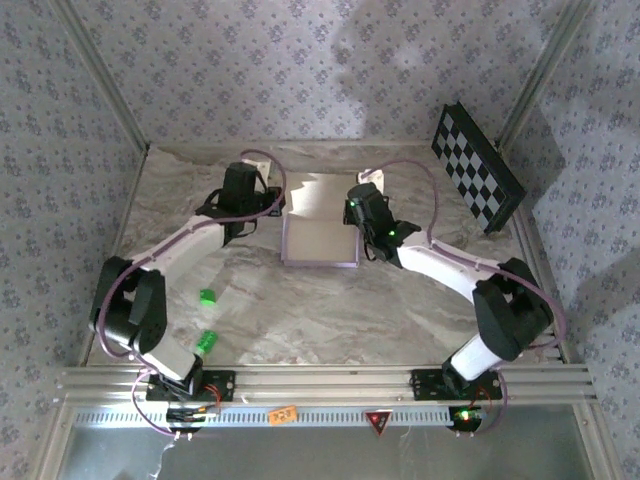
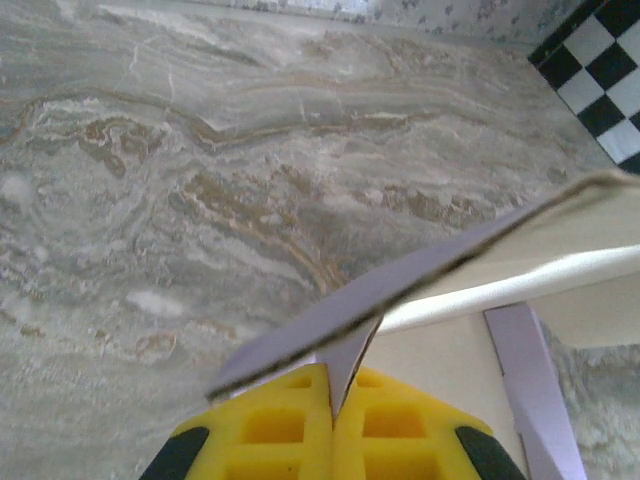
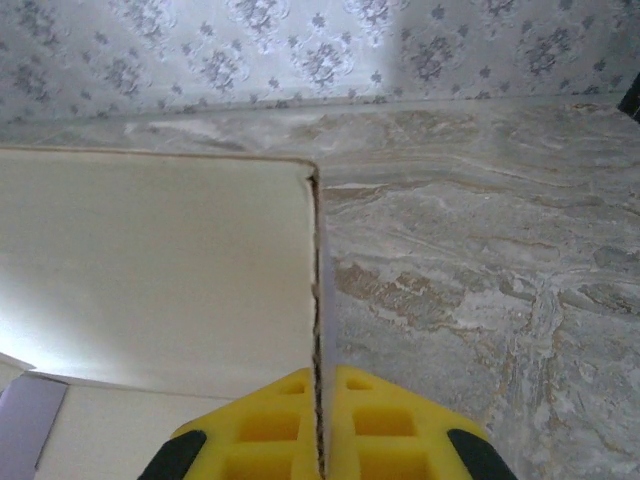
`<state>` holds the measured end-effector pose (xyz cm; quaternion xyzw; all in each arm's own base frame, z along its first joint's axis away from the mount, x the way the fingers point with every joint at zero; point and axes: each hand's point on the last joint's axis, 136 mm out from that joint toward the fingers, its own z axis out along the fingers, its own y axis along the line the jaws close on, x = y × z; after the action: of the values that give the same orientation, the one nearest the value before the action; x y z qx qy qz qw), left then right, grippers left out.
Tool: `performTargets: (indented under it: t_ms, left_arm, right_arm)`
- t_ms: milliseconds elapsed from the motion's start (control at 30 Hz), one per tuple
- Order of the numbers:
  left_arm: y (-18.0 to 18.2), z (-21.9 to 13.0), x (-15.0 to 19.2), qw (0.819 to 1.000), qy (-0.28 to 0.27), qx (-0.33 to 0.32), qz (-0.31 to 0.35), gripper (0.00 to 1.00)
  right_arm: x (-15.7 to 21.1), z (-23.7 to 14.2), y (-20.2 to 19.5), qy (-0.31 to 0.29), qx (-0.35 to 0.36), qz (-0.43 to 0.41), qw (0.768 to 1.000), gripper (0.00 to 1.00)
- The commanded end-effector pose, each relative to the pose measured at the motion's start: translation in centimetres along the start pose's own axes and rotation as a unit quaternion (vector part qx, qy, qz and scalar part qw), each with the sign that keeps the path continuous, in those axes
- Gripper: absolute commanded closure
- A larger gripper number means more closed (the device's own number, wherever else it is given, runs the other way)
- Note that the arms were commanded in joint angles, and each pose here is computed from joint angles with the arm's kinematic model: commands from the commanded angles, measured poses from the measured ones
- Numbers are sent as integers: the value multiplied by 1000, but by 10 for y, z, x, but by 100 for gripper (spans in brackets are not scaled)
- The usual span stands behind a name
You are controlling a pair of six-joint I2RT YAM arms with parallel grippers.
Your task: Fold the paper box
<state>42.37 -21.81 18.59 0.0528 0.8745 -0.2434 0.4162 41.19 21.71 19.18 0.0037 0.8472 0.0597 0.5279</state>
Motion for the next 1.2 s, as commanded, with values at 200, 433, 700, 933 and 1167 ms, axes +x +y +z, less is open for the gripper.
performTargets:
  t_ms: [200, 433, 700, 933, 1167]
  left_arm:
    - [-26, 9, -32, 996, -72, 59, -18, 97]
    - [-24, 3, -11, 995, -86, 54, -14, 96]
    - [-18, -4, 20, 996, -78, 51, -13, 95]
    - [-12, -12, 44, 997, -71, 38, -14, 94]
    - [2, -21, 72, 999, -50, 12, -18, 92]
  right_arm:
    - [-3, 18, 27, -54, -3, 40, 998, 100]
    - [17, 10, 31, -71, 0, 22, 997, 100]
    - [37, 0, 36, -78, 8, 1, 997, 100]
    - [57, -10, 37, -81, 17, -9, 997, 100]
    - [84, -19, 35, -73, 19, -26, 997, 100]
